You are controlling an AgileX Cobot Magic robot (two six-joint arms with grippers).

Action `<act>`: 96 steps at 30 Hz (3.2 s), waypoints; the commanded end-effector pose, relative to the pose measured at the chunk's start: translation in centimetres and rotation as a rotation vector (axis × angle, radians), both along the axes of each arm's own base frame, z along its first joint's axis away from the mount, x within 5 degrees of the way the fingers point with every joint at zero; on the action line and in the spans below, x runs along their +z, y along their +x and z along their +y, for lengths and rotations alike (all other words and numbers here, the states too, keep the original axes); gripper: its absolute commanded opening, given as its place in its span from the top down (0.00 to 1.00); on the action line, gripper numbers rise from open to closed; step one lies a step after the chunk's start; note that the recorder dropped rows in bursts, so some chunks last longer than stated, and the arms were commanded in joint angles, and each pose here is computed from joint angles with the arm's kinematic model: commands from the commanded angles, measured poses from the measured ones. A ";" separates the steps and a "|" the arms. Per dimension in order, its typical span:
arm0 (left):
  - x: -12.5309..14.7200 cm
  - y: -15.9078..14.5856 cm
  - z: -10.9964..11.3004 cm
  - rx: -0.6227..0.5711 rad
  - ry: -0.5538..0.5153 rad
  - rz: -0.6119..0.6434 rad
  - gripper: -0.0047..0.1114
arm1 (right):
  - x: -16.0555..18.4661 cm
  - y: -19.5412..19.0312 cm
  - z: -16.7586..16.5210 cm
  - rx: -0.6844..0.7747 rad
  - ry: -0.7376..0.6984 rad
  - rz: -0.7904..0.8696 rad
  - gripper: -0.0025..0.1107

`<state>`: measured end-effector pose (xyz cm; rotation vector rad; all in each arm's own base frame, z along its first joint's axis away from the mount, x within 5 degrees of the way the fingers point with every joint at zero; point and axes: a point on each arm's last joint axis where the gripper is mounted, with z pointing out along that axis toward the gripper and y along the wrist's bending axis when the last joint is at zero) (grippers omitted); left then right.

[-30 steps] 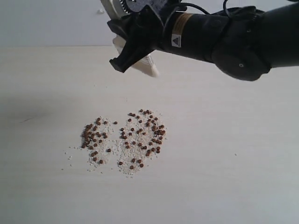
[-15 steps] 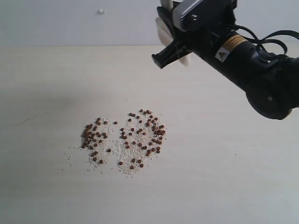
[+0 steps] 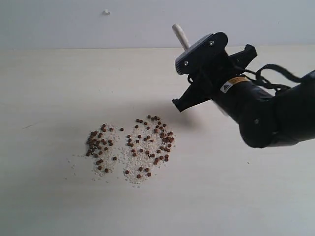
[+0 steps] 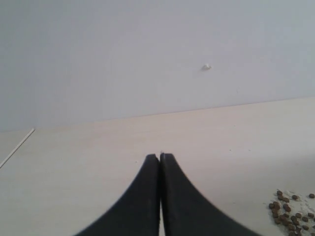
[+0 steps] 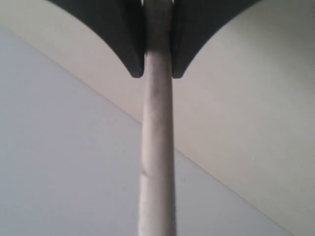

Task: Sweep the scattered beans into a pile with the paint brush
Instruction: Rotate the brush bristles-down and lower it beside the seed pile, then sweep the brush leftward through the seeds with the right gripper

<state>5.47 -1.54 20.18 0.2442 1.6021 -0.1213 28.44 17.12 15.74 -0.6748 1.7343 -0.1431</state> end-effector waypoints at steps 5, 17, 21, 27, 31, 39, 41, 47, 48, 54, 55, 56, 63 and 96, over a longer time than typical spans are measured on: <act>-0.1 0.0 0.0 -0.004 0.000 -0.003 0.96 | -3.8 -1.0 2.5 -0.167 0.089 0.039 0.98; -0.1 0.0 0.0 -0.004 0.000 -0.003 0.96 | -3.8 0.4 6.5 -0.125 0.382 0.280 0.98; -0.1 0.0 0.0 -0.004 0.000 -0.003 0.96 | -4.3 0.3 7.2 -0.081 0.493 0.317 0.98; -0.1 0.0 0.0 -0.004 0.000 -0.003 0.96 | -3.9 0.5 7.3 -0.103 0.614 0.302 0.98; -0.1 0.0 0.0 -0.004 0.000 -0.003 0.96 | -3.2 0.5 7.3 -0.105 0.654 0.281 0.98; -0.1 0.0 0.0 -0.006 0.000 -0.003 0.96 | 1.5 0.5 6.4 -0.071 0.518 0.109 0.98; -0.1 0.0 0.0 -0.006 0.000 -0.003 0.96 | 2.5 0.5 5.6 -0.115 0.432 0.067 0.98; -0.1 0.0 0.0 -0.006 0.000 -0.003 0.96 | 2.7 0.2 3.6 -0.273 0.193 0.105 0.98; -0.1 0.0 0.0 -0.006 0.000 -0.003 0.96 | 2.4 0.0 3.4 -0.285 0.166 0.124 0.98; -0.1 -0.1 -0.2 -0.034 0.000 -0.003 0.96 | 0.5 -2.0 4.4 -0.288 0.023 0.284 0.98; -0.1 -0.1 -0.2 -0.034 0.000 -0.003 0.96 | 0.3 -2.4 4.9 -0.274 0.018 0.289 0.98; -0.1 -0.1 -0.2 -0.034 0.000 -0.003 0.96 | 0.0 -2.7 5.3 -0.269 0.027 0.292 0.98; -0.1 -0.1 -0.2 -0.045 0.000 -0.003 0.96 | -2.8 -4.5 7.8 -0.233 0.055 0.323 0.98; -0.1 -0.1 -0.3 -0.053 0.000 -0.003 0.96 | 2.2 -3.7 10.1 -0.170 0.591 0.144 0.98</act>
